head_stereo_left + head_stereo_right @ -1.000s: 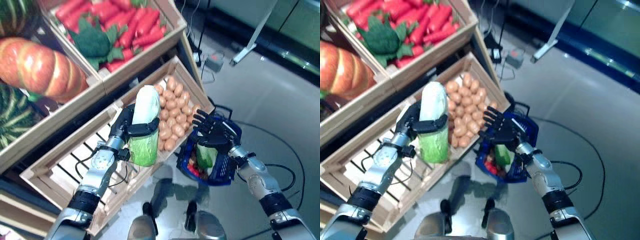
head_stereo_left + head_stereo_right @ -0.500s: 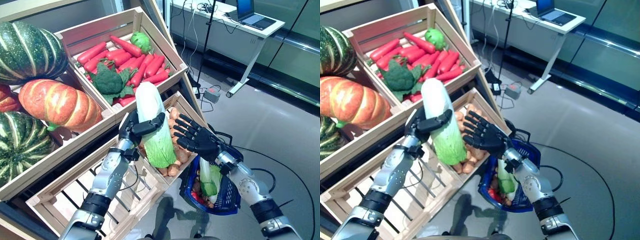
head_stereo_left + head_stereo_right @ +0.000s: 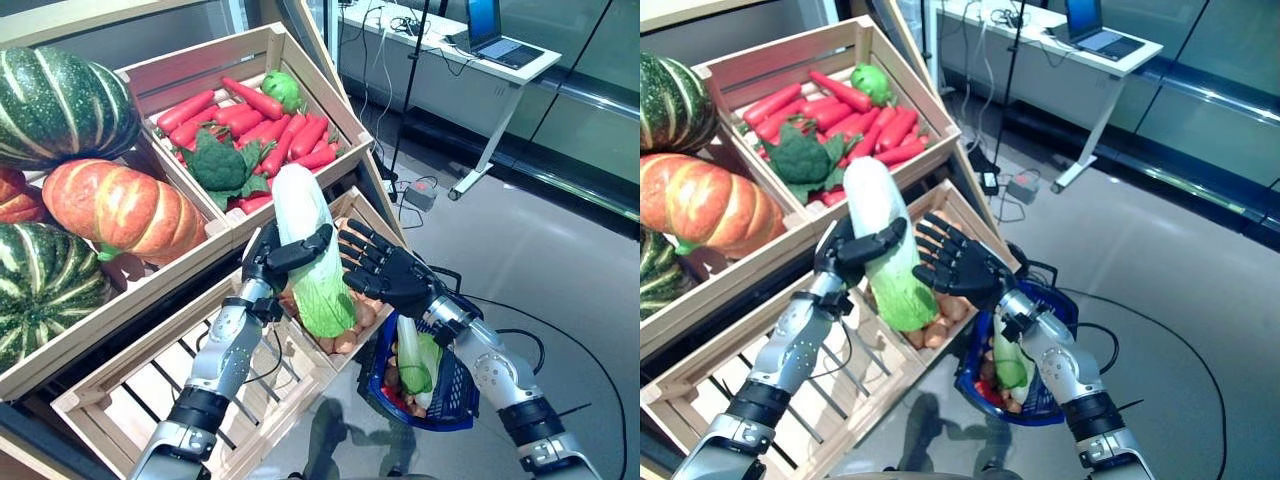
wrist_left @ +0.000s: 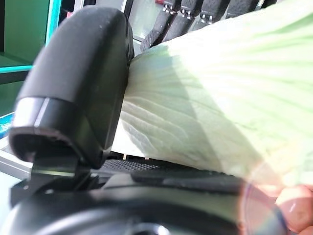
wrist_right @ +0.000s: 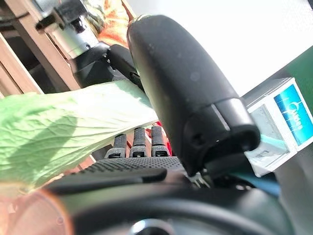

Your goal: Put vegetables into the basket

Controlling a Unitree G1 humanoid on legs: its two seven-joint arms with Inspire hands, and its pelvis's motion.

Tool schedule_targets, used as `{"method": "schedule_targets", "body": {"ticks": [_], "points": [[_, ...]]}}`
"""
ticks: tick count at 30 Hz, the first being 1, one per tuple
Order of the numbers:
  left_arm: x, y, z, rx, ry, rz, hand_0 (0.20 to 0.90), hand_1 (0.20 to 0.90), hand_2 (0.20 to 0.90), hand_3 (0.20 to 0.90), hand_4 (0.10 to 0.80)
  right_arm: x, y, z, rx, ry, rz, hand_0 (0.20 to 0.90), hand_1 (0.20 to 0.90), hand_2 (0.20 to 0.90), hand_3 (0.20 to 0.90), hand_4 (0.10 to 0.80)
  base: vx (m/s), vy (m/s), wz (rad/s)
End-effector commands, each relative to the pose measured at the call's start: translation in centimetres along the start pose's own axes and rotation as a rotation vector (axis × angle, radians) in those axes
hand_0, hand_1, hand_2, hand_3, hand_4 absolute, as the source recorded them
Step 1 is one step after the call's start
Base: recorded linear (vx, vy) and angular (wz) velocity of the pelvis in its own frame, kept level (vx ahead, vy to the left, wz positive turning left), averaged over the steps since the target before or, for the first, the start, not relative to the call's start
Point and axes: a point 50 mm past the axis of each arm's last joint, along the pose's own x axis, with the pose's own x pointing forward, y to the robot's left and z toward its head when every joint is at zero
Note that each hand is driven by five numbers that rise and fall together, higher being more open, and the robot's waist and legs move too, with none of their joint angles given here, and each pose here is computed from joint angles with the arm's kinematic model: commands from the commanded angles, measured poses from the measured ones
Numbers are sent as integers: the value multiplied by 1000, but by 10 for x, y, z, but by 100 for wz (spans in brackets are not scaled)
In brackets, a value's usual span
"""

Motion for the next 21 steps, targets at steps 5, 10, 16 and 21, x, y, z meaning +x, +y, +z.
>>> {"method": "schedule_targets", "body": {"ticks": [5,10,16,21], "points": [[15,-42,33,-35,-201,-197,300,300,300,300,400,29,36,-3,-8,31,151,900,900,900,900,800,0,0,0],[15,-48,40,-72,-241,-205,300,300,300,300,400,26,20,-10,-169,65,-9,900,900,900,900,800,7,4,0],[7,-57,44,-188,-304,-209,300,300,300,300,400,22,13,-20,-421,87,-162,900,900,900,900,800,31,20,-11],[3,-73,49,-222,-329,-260,300,300,300,300,400,26,13,-20,-730,84,-257,900,900,900,900,800,4,4,-1]]}}
